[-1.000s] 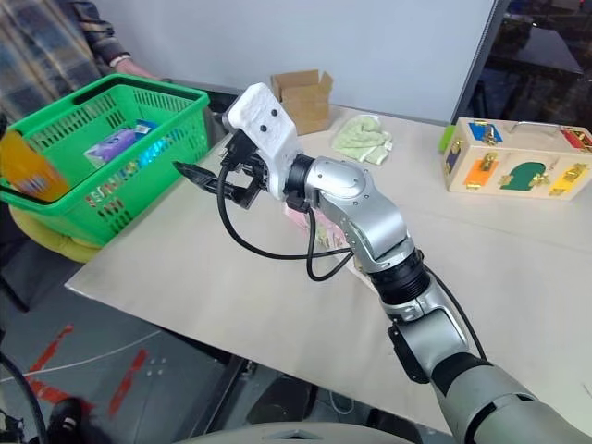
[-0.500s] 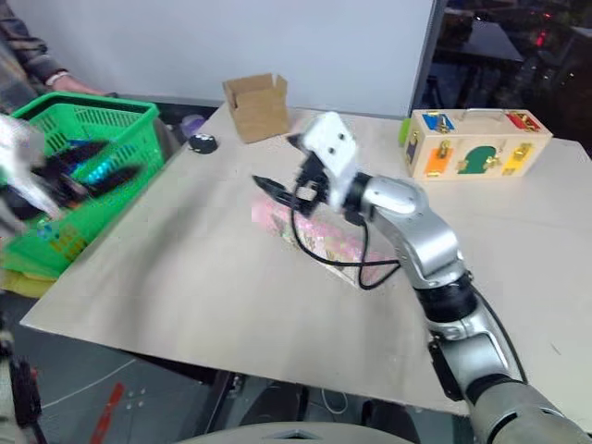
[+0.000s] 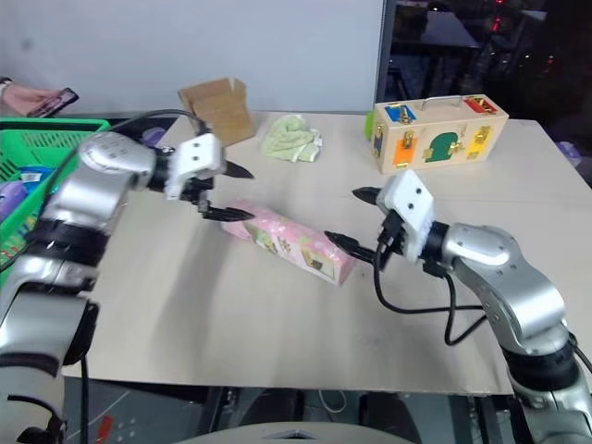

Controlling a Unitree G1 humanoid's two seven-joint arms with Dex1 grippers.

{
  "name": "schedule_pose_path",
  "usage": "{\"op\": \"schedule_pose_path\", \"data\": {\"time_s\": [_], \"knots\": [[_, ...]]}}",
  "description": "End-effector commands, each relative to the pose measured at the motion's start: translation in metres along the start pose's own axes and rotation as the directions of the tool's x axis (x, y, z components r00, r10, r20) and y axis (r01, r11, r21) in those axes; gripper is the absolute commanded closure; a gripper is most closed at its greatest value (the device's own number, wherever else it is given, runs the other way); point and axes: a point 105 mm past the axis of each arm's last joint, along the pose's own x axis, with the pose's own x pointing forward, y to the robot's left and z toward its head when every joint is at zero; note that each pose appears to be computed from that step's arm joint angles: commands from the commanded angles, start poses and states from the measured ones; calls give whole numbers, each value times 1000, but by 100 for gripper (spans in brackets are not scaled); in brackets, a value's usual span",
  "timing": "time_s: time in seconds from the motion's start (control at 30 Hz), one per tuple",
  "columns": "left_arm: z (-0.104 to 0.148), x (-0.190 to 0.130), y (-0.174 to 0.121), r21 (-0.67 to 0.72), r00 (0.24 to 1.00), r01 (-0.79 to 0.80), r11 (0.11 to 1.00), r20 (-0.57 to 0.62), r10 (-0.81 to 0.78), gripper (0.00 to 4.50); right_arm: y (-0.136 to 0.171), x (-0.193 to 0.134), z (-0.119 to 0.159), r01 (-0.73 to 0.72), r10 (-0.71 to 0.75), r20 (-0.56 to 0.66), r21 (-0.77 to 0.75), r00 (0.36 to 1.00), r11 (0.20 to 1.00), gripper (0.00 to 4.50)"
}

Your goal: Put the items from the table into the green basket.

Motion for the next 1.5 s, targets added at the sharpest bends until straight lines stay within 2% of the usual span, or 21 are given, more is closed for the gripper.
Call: {"op": "schedule_pose_path", "data": {"time_s": [0.03, 0.23, 0.43, 0.5, 0.77, 1.0, 1.2, 1.4, 1.5], "knots": [[-3, 8, -4, 33, 983, 134, 990, -131, -128, 3, 6, -10, 14, 45, -44, 26, -37, 999, 998, 0], [-2, 39, 6, 88, 954, 192, 977, -249, -165, 3, 19, -20, 9, 72, -72, 3, 3, 997, 997, 0], [-13, 57, -3, 49, 907, 297, 953, -325, -266, 3, 30, -27, 3, 97, -96, -17, 36, 995, 995, 0], [-15, 55, -4, 41, 904, 301, 953, -331, -271, 3, 31, -29, 2, 105, -104, -17, 43, 994, 994, 0], [2, 24, 15, -8, 968, 172, 985, -187, -170, 3, 29, -27, -5, 106, -105, -34, 38, 994, 994, 0], [-17, -2, 1, -102, 965, 140, 985, -208, -158, 3, 28, -22, -4, 48, -47, -16, 29, 999, 998, 0], [-24, -3, -11, -154, 967, 136, 979, -195, -165, 3, 23, -14, -1, 9, -8, -10, 14, 1000, 1000, 0], [-36, 3, -25, -132, 947, 172, 976, -252, -201, 3, 21, -8, 3, -15, 15, -4, 6, 1000, 1000, 0], [-40, 8, -35, -152, 941, 211, 966, -235, -242, 3, 22, -7, 4, -19, 19, -6, 2, 1000, 1000, 0]]}}
